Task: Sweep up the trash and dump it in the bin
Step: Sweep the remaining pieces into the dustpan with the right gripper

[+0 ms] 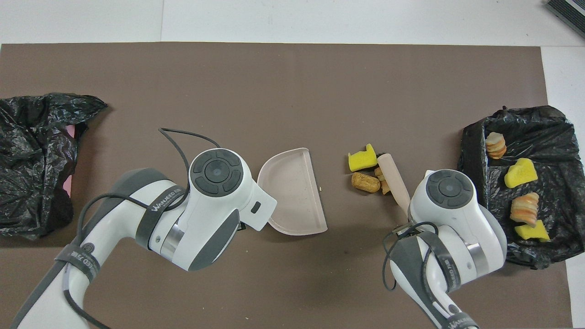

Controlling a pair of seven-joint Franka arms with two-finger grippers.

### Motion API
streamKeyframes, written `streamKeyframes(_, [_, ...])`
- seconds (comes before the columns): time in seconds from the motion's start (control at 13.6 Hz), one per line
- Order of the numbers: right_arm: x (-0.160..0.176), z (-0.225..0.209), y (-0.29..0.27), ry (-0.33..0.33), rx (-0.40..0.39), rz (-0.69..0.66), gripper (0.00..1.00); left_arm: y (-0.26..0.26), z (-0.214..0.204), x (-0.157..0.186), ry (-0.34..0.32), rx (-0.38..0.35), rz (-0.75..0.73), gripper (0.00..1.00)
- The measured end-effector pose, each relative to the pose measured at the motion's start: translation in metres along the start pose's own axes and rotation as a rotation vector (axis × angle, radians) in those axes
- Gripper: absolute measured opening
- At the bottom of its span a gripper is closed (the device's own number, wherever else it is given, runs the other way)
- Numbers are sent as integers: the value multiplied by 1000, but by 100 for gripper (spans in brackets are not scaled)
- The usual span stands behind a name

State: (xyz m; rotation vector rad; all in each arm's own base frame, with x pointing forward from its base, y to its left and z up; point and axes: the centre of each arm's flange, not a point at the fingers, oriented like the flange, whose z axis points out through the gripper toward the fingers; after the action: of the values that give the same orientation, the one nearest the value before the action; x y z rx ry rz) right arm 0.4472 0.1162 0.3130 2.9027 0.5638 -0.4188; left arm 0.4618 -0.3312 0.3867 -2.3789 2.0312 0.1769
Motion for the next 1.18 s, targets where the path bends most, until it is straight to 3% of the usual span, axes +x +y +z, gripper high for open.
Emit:
streamKeyframes(0.29, [3,1,-58,-3,128,-22,26,2,2,1,-2,-2,-31,31])
streamKeyframes(0.66, [3,-13,-125,8,375,18,26,3,8,1,5,6,-71,31])
streamKeyframes(0.88, [7,-29,-136,35,521,26,26,3,12,0,8,9,-74,31])
streamKeyframes(1.18, [6,-77,-123,5,600,11,26,5,11,4,17,16,-80,31])
